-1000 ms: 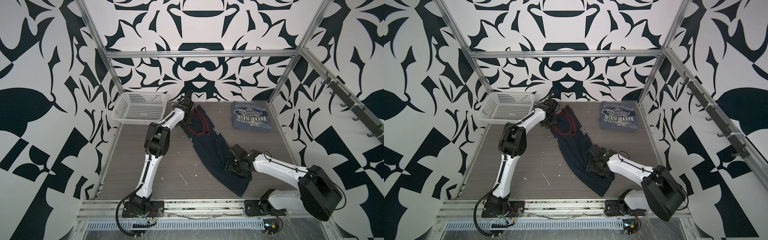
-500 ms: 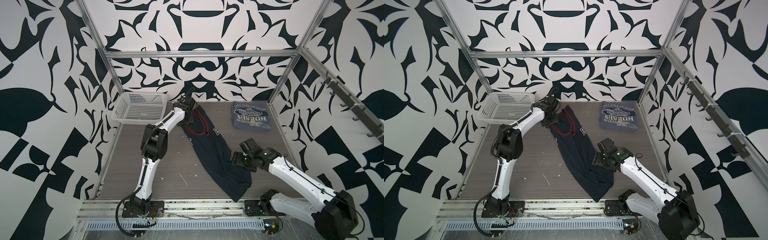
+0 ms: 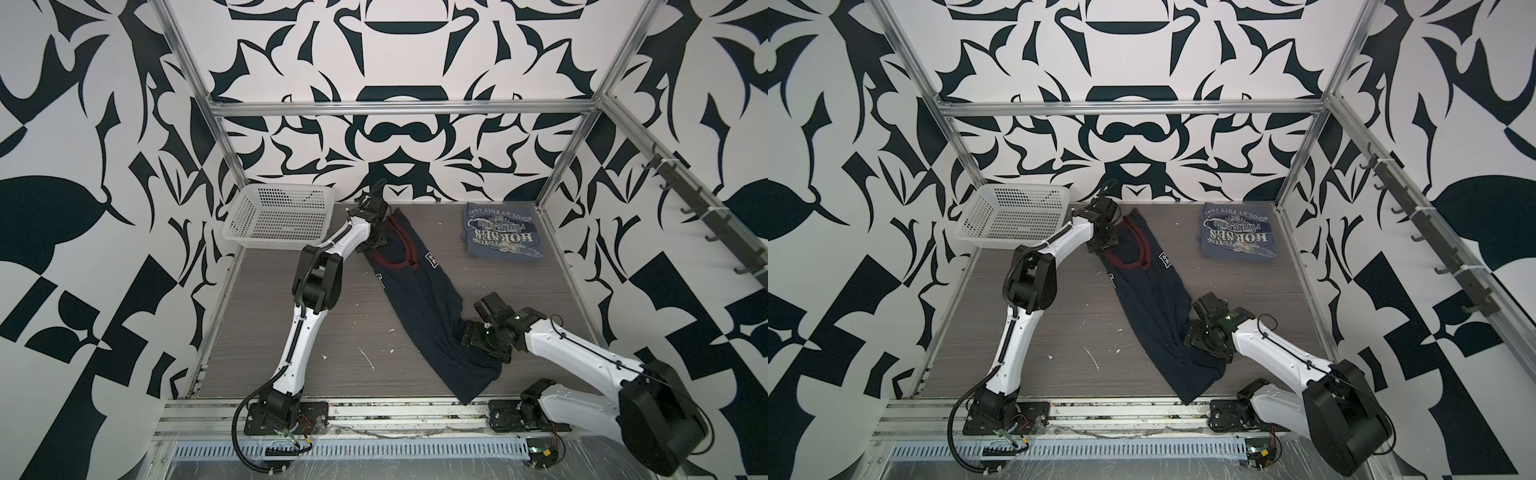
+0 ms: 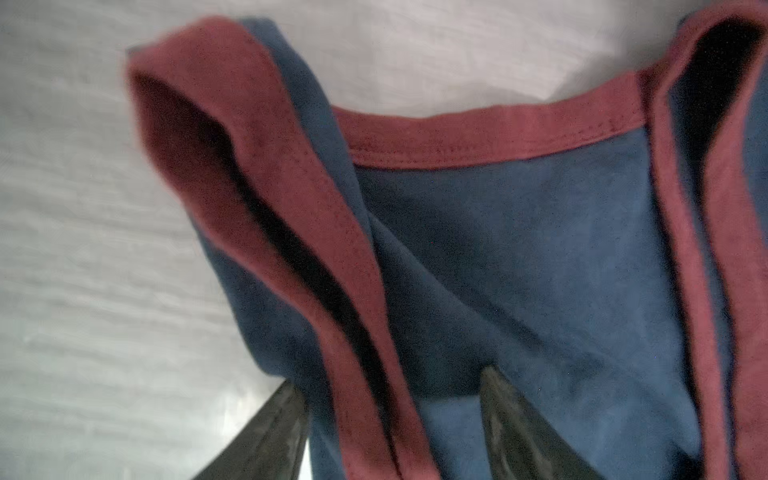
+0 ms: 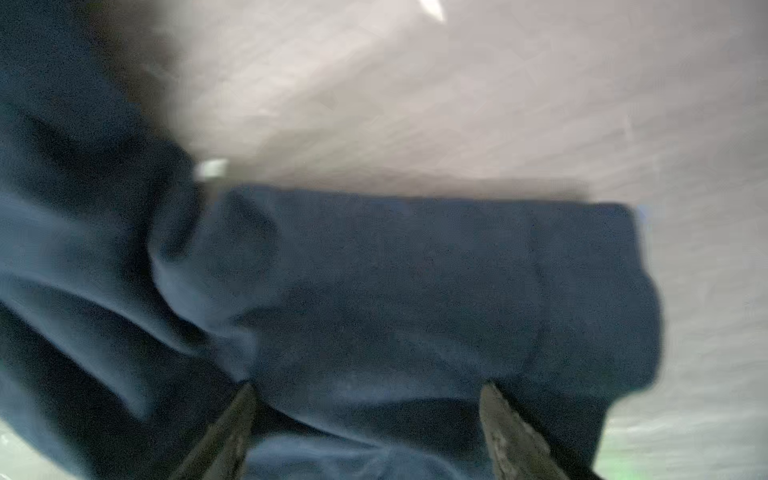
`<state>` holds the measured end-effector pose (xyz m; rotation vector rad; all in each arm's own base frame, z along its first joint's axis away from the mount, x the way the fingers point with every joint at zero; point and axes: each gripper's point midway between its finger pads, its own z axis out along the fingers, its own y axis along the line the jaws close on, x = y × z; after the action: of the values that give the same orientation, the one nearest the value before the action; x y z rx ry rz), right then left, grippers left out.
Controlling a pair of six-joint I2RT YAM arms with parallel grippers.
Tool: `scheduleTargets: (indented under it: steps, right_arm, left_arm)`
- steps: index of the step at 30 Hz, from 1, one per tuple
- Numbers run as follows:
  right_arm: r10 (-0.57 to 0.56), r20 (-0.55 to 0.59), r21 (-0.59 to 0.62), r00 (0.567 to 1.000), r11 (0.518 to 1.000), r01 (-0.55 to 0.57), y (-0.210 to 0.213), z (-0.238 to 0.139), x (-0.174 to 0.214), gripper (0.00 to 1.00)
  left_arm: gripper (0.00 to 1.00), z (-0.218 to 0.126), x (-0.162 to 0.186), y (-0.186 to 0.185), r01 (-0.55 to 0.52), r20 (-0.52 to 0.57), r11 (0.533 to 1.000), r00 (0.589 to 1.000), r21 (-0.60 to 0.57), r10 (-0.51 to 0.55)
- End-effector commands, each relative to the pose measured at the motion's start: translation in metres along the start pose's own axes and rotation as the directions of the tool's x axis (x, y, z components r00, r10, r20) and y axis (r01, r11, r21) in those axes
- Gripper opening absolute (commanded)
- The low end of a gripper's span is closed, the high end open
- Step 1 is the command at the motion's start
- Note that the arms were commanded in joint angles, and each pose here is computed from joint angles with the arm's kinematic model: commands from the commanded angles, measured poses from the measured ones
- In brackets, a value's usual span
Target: Fold and stack the tank tops
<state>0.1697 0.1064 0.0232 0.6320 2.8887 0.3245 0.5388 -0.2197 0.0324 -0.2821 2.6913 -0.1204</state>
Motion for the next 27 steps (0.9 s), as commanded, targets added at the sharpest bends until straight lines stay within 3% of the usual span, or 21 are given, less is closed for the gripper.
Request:
scheduleTargets:
  steps: [1, 5, 8, 12, 17, 25, 27]
  right_arm:
    - [0.234, -0.026, -0.010, 0.972, 0.972, -0.235, -0.019, 0.007, 0.025, 0.89]
    - [0.365, 0.001, -0.133, 0.931, 0.923, -0.361, -0.013, 0.002, 0.034, 0.89]
    - [0.394, -0.005, -0.190, 0.919, 0.902, -0.388, -0.006, -0.002, 0.039, 0.89]
    - [0.345, -0.031, -0.200, 0.938, 0.917, -0.344, 0.012, 0.001, 0.051, 0.89]
    - [0.206, 0.009, -0.199, 0.979, 0.959, -0.200, 0.052, -0.006, 0.064, 0.88]
    - [0.077, 0.071, -0.239, 0.995, 0.969, -0.058, 0.089, -0.031, 0.063, 0.88]
    - [0.050, 0.139, -0.209, 0.989, 0.978, -0.020, 0.088, -0.043, 0.052, 0.89]
  left_arm:
    - [0.67, 0.037, 0.012, 0.015, -0.003, -0.060, 1.000, 0.998, -0.018, 0.002]
    - [0.67, 0.044, -0.002, 0.013, 0.005, -0.060, 1.000, 0.998, 0.014, -0.005]
    - [0.67, 0.046, -0.013, 0.003, -0.021, -0.043, 0.998, 0.999, 0.056, 0.024]
    - [0.67, 0.044, -0.026, -0.012, -0.045, -0.008, 0.992, 0.999, 0.115, 0.047]
    - [0.69, 0.034, -0.042, -0.029, -0.057, 0.039, 0.981, 0.998, 0.185, 0.051]
    - [0.81, -0.059, -0.082, -0.056, -0.084, 0.162, 0.960, 0.986, 0.267, 0.041]
    - [0.84, -0.086, -0.081, -0.053, -0.064, 0.160, 0.966, 0.987, 0.252, 0.024]
